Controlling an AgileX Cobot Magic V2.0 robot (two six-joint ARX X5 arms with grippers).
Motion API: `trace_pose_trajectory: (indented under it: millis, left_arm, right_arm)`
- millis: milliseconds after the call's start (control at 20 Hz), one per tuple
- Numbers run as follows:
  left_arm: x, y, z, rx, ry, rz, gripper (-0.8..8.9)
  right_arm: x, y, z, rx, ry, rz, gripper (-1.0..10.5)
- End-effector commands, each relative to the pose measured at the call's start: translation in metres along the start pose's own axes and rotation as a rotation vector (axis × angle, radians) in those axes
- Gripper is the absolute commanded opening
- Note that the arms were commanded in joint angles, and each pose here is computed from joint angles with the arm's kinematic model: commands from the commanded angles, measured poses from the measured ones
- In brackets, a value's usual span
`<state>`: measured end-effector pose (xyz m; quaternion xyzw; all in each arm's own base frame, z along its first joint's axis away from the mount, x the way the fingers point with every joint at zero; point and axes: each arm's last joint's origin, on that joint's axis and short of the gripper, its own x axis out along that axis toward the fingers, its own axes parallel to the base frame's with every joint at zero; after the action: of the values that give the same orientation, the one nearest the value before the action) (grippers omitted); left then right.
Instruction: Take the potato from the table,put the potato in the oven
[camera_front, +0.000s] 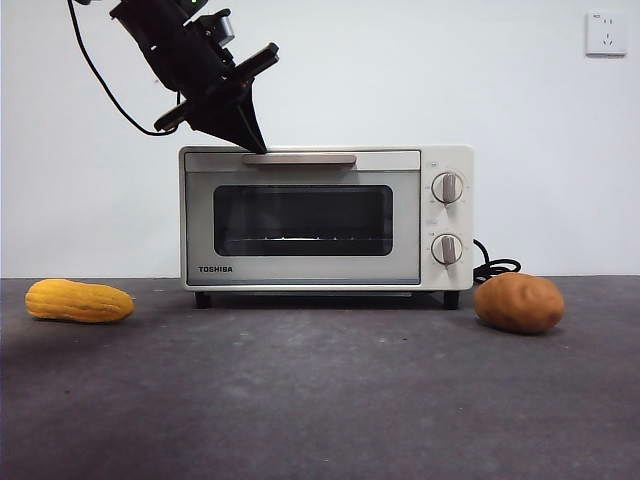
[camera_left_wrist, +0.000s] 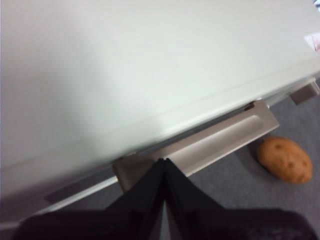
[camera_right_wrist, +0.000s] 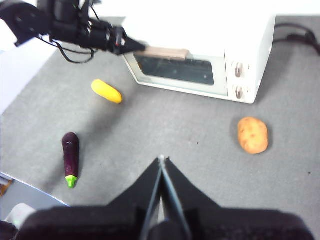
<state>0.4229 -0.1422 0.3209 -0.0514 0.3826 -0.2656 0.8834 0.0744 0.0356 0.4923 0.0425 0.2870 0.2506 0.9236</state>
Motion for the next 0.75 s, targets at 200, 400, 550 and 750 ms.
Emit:
trace_pose_trajectory:
  millis: [200, 400, 550, 750]
  left_arm:
    - [0.015, -0.005, -0.021, 0.016, 0.165, 0.055, -0.06]
    - [0.017, -0.015, -0.027, 0.023, 0.215, 0.045, -0.06]
    - [0.019, -0.024, -0.032, 0.041, 0.251, 0.065, -0.06]
    - [0.022, -0.037, -0.038, 0.087, 0.294, 0.118, -0.06]
  right_arm:
    - [-0.011, 0.001, -0.006, 0.008, -0.010, 0.006, -0.1]
    - [-0.013, 0.002, -0.008, 0.006, -0.016, 0.007, -0.1]
    - [-0.018, 0.002, -0.010, 0.004, -0.028, 0.009, -0.1]
    - [-0.030, 0.004, -0.016, 0.000, -0.062, 0.013, -0.1]
